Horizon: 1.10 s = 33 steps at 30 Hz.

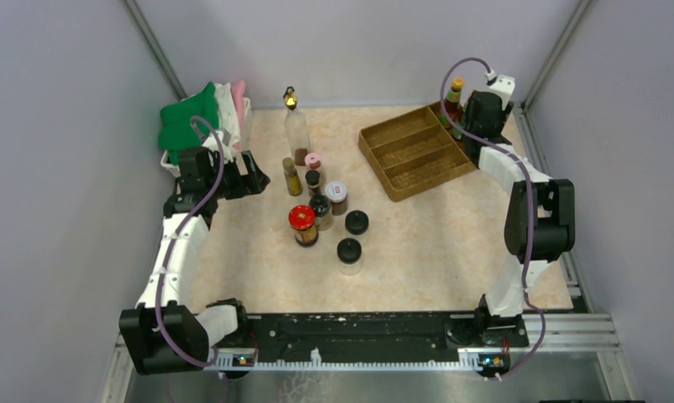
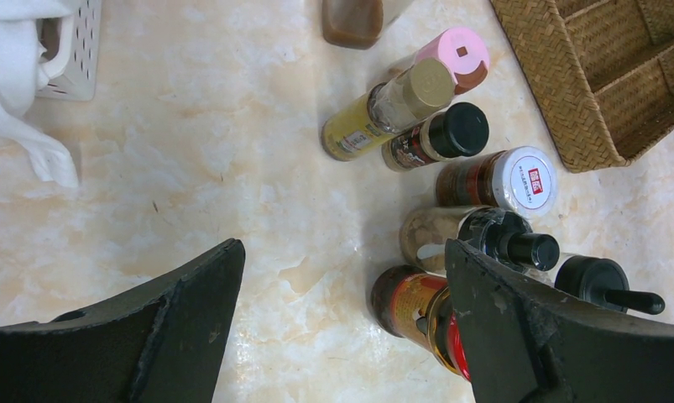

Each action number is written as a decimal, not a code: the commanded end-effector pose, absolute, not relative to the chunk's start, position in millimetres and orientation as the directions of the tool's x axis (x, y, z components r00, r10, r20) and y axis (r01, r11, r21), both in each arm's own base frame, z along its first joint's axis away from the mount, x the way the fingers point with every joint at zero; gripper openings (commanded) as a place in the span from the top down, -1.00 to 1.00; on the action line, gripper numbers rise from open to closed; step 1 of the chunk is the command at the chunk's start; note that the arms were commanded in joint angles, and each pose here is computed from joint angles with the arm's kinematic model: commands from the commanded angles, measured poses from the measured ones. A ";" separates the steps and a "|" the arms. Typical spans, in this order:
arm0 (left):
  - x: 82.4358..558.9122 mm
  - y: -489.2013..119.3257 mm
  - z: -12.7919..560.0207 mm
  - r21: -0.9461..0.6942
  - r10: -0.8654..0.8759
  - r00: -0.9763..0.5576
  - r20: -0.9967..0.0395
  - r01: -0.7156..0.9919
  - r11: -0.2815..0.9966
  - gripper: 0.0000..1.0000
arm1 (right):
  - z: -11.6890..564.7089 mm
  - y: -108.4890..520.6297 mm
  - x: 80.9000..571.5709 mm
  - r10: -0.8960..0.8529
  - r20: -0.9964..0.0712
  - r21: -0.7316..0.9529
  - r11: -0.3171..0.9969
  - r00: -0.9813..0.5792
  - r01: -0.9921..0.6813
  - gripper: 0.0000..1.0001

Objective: Organize the condiment bottles
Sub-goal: Place the bottle in the storage box.

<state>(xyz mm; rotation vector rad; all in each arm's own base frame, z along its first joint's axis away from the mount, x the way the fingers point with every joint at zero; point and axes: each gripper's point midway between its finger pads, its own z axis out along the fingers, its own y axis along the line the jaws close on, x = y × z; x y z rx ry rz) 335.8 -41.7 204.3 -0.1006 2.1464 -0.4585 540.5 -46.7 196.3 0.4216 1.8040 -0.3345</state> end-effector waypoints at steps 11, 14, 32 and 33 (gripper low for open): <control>342.9 -40.8 228.1 -0.338 -0.222 -0.525 -0.821 0.135 0.931 -0.90 | 188.7 -46.0 539.1 0.173 -0.959 0.051 0.884 -0.223 0.465 0.60; 342.3 -41.3 229.3 -0.340 -0.224 -0.523 -0.822 0.137 0.930 -0.90 | 186.0 -46.9 535.1 0.178 -0.955 0.047 0.880 -0.237 0.474 0.16; 338.7 -41.3 232.0 -0.337 -0.224 -0.514 -0.828 0.139 0.931 -0.90 | 201.6 -61.7 504.9 0.195 -0.949 0.019 0.821 -0.250 0.570 -0.64; 338.7 -40.7 231.9 -0.336 -0.225 -0.512 -0.829 0.135 0.932 -0.90 | 208.6 -59.0 498.5 0.197 -0.950 0.025 0.821 -0.242 0.570 -0.63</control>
